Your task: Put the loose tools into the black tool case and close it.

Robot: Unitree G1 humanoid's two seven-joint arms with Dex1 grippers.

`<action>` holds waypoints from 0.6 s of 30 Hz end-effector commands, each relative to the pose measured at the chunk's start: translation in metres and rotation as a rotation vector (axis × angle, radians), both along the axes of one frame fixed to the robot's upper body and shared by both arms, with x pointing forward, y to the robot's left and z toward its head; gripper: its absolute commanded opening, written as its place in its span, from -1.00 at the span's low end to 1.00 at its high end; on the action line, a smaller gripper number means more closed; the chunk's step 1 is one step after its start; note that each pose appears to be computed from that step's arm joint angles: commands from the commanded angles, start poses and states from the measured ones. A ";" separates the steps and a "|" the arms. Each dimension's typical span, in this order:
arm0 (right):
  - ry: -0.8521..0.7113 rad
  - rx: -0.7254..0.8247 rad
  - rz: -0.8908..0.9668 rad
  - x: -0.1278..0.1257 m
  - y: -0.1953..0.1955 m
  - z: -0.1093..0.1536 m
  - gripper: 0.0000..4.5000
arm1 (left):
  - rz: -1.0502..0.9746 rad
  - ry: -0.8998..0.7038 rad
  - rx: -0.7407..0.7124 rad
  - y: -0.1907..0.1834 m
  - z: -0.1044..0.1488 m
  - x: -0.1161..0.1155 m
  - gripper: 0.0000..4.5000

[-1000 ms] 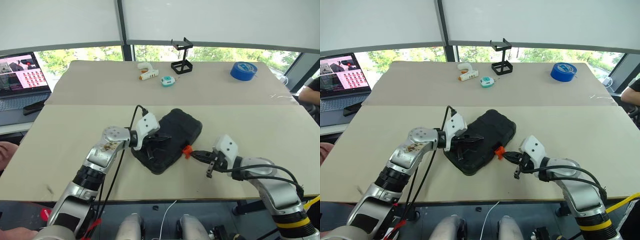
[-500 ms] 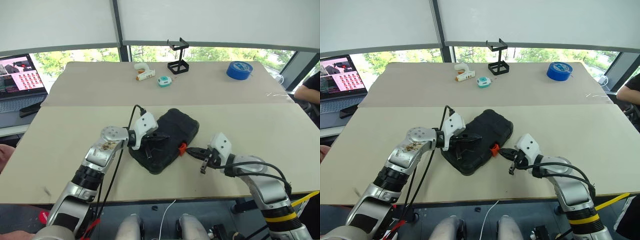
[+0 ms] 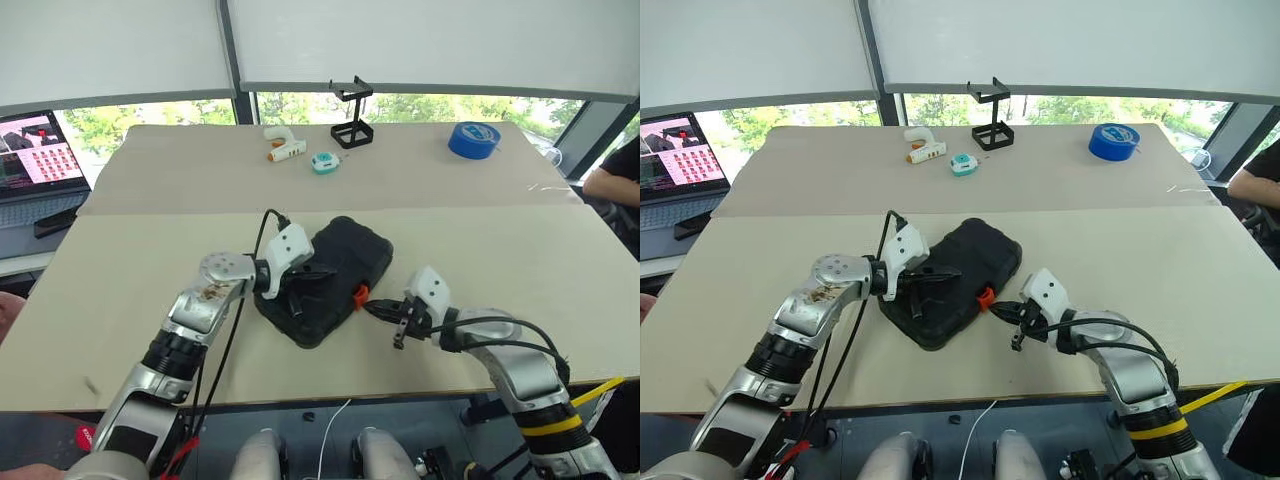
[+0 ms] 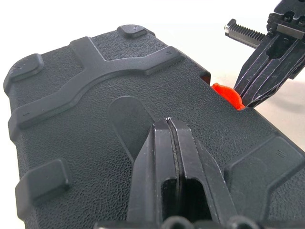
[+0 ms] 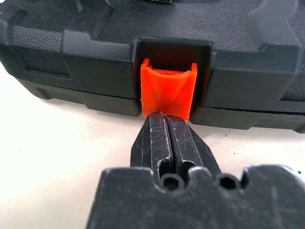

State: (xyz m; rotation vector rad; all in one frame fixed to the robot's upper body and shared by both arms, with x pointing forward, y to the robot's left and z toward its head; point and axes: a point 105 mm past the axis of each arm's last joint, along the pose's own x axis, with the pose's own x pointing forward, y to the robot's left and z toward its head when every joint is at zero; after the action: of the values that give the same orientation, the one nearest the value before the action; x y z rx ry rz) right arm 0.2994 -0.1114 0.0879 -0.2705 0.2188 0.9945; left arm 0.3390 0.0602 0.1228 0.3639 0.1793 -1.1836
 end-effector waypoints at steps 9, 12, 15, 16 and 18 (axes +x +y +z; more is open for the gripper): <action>-0.095 0.082 0.074 0.008 0.028 0.029 -0.99 | 0.013 0.211 0.118 0.011 -0.054 -0.018 -1.00; -0.094 0.088 0.078 0.008 0.030 0.030 -0.99 | 0.021 0.205 0.125 0.015 -0.057 -0.019 -1.00; -0.087 0.071 0.091 0.002 0.025 0.028 -0.99 | 0.034 0.148 0.057 0.020 -0.047 -0.017 -1.00; -0.080 0.067 0.088 0.001 0.021 0.027 -0.99 | 0.037 0.136 0.026 0.022 -0.042 -0.018 -1.00; -0.071 0.076 0.068 -0.002 0.010 0.029 -0.86 | 0.027 0.066 -0.041 0.028 -0.026 -0.019 -0.89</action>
State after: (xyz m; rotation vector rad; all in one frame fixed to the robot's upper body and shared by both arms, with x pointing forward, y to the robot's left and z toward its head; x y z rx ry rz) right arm 0.2999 -0.1004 0.0912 -0.2533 0.2053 1.0461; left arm 0.3289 0.0786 0.1204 0.3220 0.1445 -1.1620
